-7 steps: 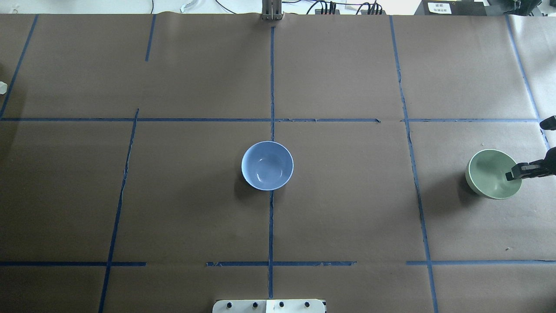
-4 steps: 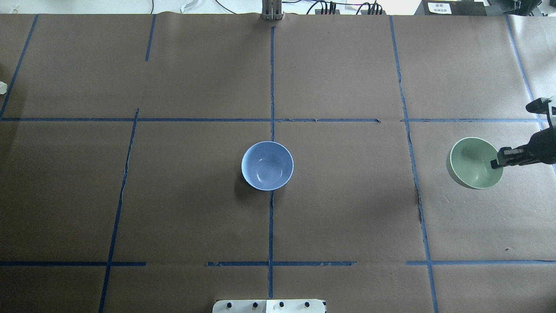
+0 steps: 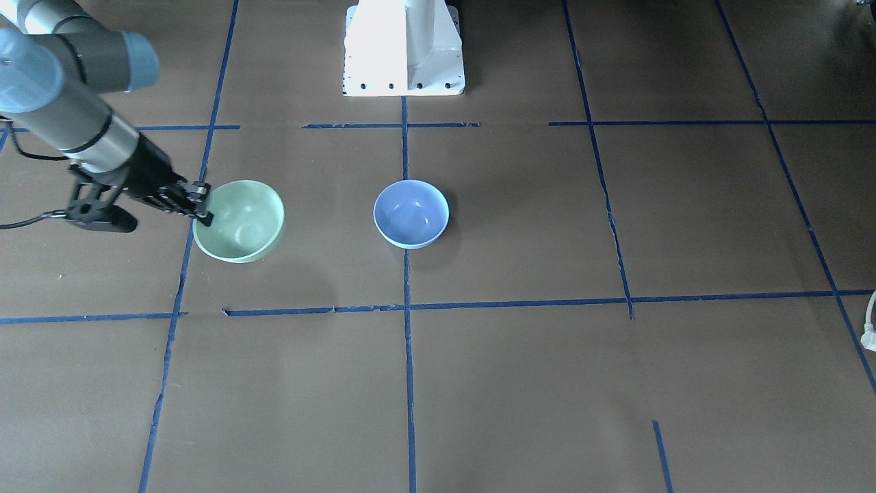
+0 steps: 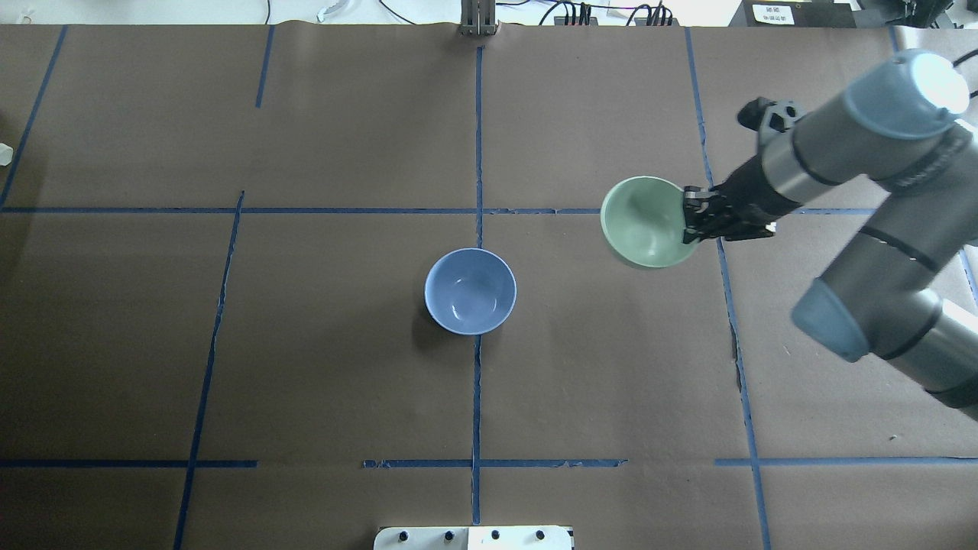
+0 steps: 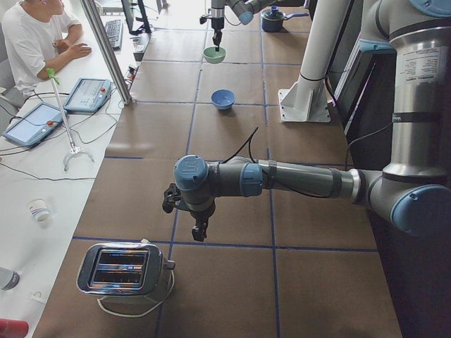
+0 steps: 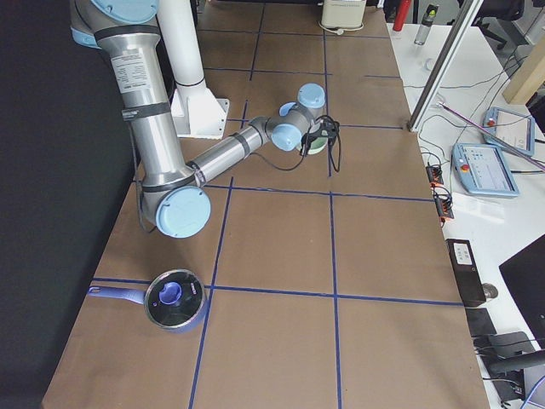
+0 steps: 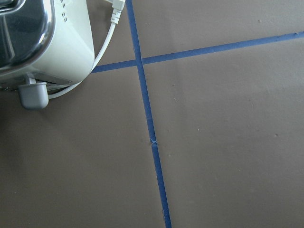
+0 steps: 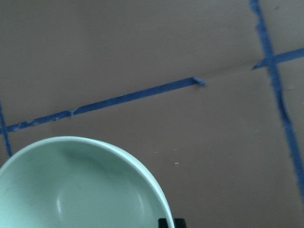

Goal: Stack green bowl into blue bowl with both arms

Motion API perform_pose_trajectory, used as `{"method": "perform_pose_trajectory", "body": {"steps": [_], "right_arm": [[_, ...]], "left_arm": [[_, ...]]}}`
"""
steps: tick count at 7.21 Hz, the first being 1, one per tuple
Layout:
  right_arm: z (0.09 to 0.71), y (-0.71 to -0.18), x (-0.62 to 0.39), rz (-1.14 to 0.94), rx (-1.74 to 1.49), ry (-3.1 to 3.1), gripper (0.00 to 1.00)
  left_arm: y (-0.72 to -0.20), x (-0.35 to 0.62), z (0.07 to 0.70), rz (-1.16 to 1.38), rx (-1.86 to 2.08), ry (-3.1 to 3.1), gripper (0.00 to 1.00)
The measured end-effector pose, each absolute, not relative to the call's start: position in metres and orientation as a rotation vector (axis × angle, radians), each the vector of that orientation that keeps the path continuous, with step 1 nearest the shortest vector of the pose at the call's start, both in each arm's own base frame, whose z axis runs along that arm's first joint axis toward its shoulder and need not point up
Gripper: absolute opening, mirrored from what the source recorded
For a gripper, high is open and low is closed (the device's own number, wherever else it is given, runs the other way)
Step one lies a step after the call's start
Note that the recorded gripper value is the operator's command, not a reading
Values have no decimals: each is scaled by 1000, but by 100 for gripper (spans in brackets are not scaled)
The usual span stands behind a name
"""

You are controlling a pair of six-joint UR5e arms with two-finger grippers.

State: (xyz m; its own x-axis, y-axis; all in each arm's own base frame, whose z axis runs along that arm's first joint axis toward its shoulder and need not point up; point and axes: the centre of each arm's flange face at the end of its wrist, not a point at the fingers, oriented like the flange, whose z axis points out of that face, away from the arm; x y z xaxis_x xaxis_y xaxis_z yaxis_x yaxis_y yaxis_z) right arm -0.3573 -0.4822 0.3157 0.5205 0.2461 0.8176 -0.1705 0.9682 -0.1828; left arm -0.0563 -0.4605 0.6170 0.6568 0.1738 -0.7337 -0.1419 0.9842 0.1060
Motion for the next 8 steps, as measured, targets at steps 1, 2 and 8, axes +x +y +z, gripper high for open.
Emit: {"method": "perform_pose_trajectory", "body": {"steps": [1,2,8], "right_arm": [[268,-467,-410,282,-92,-970,0],[229,-447,-458,318,-91,-953,0],[204,-405,-563,370,-70,-881,0]], "left_arm": [[-461,-56,617,177,40,842,100],[-461,-55,616,169,38,855,100],[-460,-54,616,148,29,872,100]]}}
